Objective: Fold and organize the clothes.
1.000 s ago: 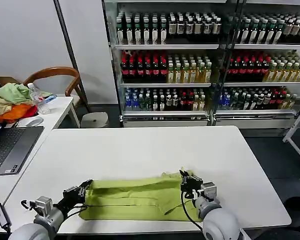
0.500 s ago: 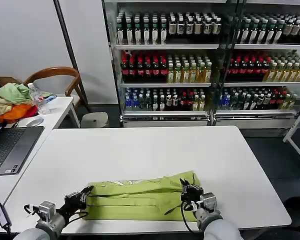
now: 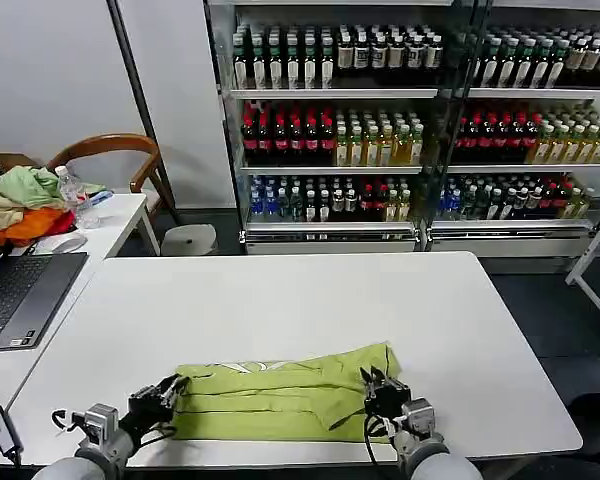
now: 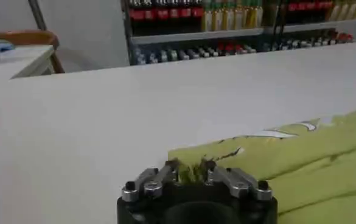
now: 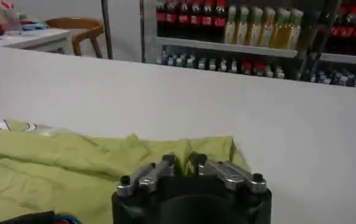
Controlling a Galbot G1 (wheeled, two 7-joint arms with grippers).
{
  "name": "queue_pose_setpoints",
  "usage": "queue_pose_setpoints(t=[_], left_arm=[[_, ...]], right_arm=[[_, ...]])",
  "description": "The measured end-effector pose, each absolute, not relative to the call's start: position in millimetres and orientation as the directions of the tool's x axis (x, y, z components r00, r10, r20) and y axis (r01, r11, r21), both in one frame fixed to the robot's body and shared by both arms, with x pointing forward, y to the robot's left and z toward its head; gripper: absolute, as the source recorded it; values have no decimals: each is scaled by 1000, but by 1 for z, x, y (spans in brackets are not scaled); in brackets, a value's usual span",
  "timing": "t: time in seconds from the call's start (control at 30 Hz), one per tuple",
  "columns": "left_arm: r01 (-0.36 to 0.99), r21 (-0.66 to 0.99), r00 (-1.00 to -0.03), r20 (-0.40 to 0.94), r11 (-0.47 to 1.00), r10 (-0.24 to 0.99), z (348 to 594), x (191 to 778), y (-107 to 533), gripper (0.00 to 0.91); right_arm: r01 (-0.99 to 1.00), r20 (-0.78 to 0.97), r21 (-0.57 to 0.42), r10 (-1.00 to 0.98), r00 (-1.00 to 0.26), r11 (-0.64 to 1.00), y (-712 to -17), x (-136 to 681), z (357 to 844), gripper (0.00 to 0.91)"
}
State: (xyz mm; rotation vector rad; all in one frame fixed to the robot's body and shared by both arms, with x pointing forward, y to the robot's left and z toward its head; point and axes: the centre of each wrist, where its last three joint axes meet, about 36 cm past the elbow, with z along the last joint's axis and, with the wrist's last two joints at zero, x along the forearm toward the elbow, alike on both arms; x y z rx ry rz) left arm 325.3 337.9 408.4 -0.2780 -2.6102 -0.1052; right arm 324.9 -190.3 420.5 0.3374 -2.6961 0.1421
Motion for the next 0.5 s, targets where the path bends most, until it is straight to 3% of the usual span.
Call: queue_pose_setpoints(t=[0.5], left_arm=[[39, -30, -860, 508, 999, 49, 404, 309, 296, 907]], right_arm=[[-205, 298, -116, -163, -941, 972, -222, 318, 445, 907]])
